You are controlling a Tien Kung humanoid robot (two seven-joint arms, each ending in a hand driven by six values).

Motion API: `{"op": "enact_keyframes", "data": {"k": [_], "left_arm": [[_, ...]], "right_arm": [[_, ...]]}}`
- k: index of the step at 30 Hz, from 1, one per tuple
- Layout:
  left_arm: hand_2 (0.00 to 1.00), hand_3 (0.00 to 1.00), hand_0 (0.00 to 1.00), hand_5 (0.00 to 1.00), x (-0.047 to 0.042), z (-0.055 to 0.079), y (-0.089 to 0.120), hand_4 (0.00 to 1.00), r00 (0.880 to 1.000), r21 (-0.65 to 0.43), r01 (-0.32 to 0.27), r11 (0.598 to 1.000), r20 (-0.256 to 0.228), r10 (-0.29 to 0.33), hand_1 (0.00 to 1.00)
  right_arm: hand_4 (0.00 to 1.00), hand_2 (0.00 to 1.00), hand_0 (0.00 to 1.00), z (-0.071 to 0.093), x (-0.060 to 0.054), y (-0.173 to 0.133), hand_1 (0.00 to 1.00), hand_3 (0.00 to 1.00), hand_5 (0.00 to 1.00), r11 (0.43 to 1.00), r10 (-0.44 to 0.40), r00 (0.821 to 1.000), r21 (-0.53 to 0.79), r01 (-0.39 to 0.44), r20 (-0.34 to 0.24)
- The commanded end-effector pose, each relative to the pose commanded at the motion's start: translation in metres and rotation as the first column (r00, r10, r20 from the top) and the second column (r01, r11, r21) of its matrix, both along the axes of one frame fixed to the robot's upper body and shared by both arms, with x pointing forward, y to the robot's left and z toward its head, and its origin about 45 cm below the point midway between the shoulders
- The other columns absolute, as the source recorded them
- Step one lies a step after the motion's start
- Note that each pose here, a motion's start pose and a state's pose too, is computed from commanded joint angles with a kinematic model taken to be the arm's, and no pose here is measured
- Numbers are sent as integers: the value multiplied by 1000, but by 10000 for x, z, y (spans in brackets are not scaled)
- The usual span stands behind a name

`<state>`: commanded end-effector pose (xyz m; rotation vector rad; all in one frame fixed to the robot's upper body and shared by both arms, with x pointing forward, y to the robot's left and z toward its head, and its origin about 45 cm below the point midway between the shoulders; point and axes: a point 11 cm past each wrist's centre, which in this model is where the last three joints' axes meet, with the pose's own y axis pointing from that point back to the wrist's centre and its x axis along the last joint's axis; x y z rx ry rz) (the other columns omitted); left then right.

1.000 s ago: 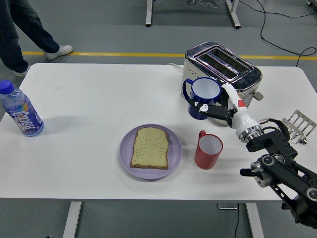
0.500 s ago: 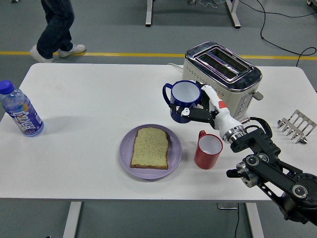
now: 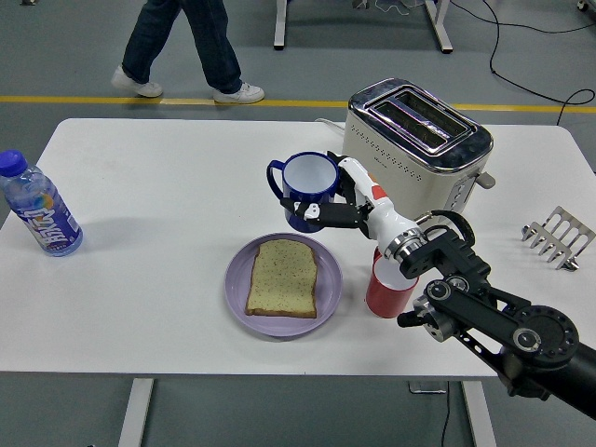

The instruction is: Pick up the cup,pour liquid into bread,place the cup on the desk

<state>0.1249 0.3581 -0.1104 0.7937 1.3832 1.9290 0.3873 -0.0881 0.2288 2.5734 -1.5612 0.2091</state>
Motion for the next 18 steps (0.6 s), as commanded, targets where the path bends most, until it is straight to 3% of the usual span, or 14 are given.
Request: {"op": "enact_keyframes", "data": {"k": [9,13,18], "left_arm": [[773,611,690,998,-17,0,18,396,1000,2,-7,1000,3,7,756],[773,611,690,998,-22,-1,20,396,1000,1,-11,1000,5,11,756],[773,611,690,998,-24,-2,20,396,1000,0,-14,1000,7,14,756]], "right_arm": [[694,515,416,-77,-59,187,384,523,2,998,62,998,-26,-62,6],[695,516,416,-68,-38,195,382,524,2,998,64,998,-31,-63,19],[695,516,416,-25,43,152,382,524,2,997,57,996,-62,-53,74]]}}
